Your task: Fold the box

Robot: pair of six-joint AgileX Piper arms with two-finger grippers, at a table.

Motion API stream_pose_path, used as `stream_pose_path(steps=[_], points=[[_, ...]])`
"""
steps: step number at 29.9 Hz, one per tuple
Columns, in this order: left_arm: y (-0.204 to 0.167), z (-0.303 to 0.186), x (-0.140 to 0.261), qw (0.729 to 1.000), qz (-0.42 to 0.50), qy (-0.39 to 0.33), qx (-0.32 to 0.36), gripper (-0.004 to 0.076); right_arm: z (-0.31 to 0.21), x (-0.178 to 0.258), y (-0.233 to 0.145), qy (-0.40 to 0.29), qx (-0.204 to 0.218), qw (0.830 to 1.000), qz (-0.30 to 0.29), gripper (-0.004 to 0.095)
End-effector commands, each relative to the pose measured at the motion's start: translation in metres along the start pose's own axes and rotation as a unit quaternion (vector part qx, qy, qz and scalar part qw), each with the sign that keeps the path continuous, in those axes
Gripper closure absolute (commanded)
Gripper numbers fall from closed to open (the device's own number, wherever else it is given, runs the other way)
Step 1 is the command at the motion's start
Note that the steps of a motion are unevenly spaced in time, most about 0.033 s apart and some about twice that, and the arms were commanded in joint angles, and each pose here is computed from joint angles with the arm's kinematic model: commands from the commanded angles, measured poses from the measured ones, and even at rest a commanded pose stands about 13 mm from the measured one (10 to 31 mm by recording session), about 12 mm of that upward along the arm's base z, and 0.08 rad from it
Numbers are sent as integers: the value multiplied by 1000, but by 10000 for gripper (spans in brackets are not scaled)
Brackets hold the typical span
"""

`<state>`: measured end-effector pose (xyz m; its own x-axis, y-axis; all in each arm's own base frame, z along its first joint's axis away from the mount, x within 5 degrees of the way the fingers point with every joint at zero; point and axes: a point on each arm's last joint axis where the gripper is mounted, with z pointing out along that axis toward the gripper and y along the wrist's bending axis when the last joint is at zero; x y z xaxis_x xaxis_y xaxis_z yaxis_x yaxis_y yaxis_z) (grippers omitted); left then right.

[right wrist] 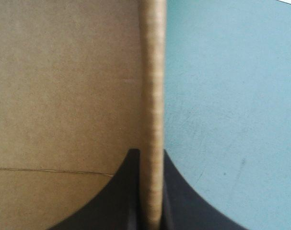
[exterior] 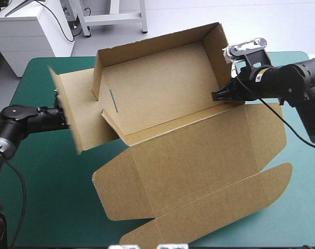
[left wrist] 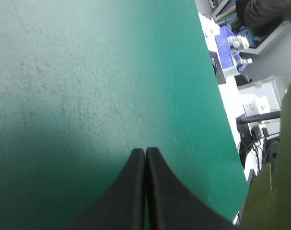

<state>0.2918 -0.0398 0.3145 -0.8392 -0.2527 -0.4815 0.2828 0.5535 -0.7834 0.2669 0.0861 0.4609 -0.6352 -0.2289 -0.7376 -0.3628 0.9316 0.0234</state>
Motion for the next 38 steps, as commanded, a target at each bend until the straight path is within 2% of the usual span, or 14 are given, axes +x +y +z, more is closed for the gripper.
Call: stream_pose_path(steps=[1, 4, 14, 22, 25, 30, 32, 35, 38], points=[[-39, -7, 1, 998, 30, -25, 42, 732, -7, -12, -5, -50, 32, 998, -3, 926], [-52, -11, 3, 997, 40, -44, 45, 732, 2, -12, -11, -39, 57, 998, -2, 926], [-69, -12, 8, 995, 53, -50, 62, 732, 10, -13, -11, -33, 53, 998, 2, 926], [-76, -14, 5, 992, 29, -68, 104, 722, 10, -13, -12, -31, 57, 998, 0, 926], [-76, -14, 5, 992, 32, -64, 102, 647, 10, -12, -11, -30, 56, 998, 0, 926], [-78, -15, 6, 990, 52, -65, 116, 391, 11, -11, -11, -23, 56, 998, 1, 926], [-81, -16, 5, 988, 44, -69, 134, 321, 14, -10, -12, -12, 58, 998, 0, 926], [-85, -17, 4, 984, 33, -76, 157, 281, 18, -8, -12, 1, 57, 998, 1, 926], [-86, -17, 4, 984, 32, -77, 160, 281, 22, -9, -13, 4, 57, 998, 1, 926]])
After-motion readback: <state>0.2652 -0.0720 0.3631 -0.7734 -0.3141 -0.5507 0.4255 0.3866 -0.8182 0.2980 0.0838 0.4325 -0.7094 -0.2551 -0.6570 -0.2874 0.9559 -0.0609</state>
